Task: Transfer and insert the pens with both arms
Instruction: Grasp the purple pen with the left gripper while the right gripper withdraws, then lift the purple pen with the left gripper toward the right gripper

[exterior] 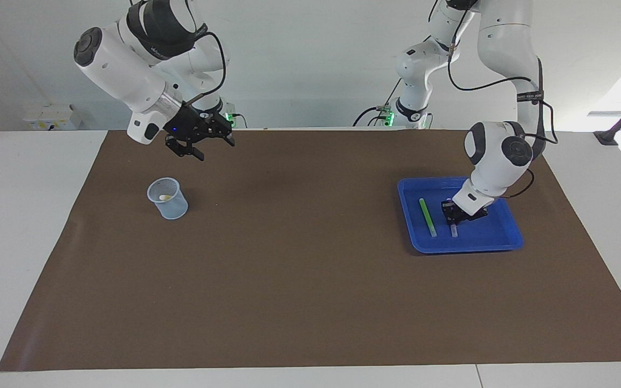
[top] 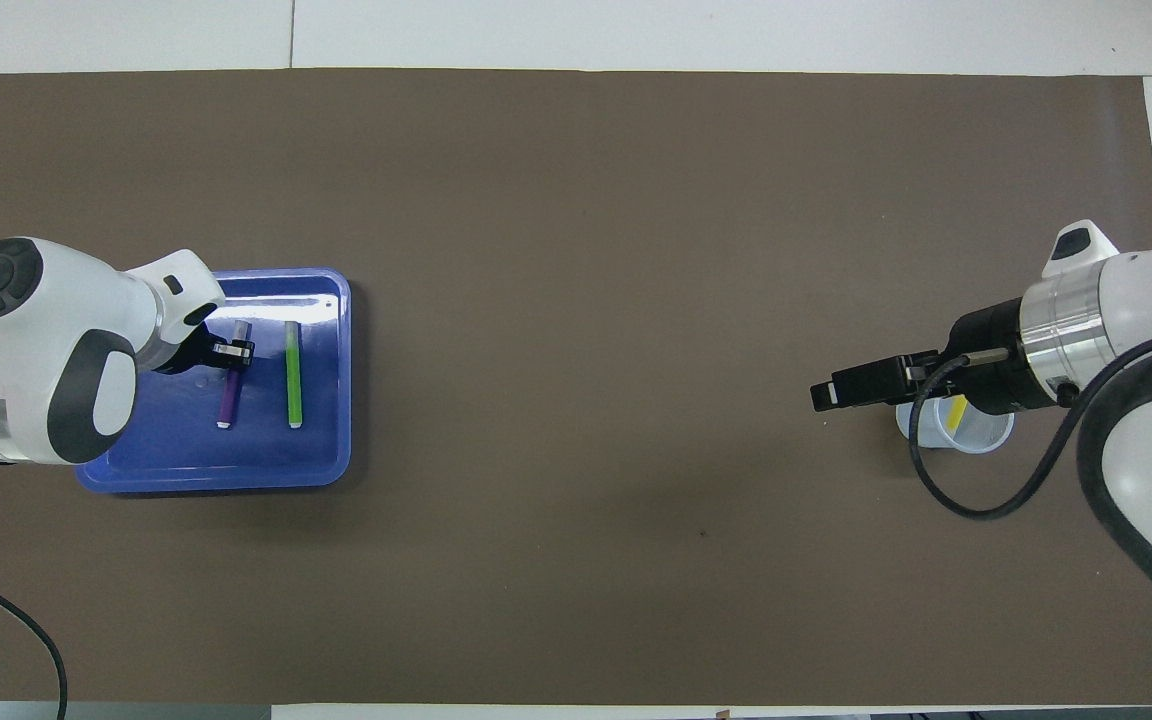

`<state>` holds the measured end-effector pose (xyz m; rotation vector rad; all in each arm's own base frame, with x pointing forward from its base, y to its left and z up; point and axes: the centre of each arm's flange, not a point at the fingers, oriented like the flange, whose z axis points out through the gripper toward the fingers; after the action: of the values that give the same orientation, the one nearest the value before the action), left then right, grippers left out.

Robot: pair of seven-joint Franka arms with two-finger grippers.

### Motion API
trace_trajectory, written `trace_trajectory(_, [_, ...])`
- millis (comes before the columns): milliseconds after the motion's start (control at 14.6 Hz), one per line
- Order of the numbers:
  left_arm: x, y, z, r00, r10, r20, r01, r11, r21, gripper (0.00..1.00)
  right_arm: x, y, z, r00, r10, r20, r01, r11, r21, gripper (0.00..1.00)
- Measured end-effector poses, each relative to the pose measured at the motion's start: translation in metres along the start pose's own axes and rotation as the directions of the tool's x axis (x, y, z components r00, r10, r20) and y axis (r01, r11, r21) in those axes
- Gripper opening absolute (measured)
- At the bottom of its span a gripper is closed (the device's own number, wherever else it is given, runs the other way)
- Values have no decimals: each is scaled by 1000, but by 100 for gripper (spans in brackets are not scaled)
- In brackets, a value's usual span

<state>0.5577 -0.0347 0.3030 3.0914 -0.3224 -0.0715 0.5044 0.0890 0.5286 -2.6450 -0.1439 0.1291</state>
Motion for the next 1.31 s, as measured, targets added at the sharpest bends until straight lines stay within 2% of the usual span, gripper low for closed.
trace_trajectory(275, [1,0,-2,1000,-1,0,1,1000,0,16,0,-8,4,1000,20,8,-20,1000,3,100])
trace_trajectory(412, [5,-2,-10,1000,-5,17,5,1000,1,16,-1,-16,7,999,34,12,-34,999,31,100])
trace_trajectory(550, [14,-6,-37,998,-31,56,31,1000,4,16,0,-19,7,998,67,11,-67,995,69,100])
trace_trajectory(687, [23,-3,-70,992,-90,90,90,996,1,16,0,-20,7,995,95,13,-96,992,76,100])
trace_trajectory(893, [30,26,-120,957,-253,146,266,961,-79,16,0,-24,7,990,138,17,-139,984,115,100])
trace_trajectory(1031, [31,60,-153,898,-400,183,422,902,-96,16,1,-25,7,989,147,19,-148,980,136,100])
trace_trajectory(1099, [30,83,-166,854,-481,201,506,857,-99,16,1,-26,7,987,157,19,-159,978,138,100])
trace_trajectory(1305, [21,150,-195,656,-699,286,747,654,-117,16,2,-27,6,978,207,16,-207,966,157,100])
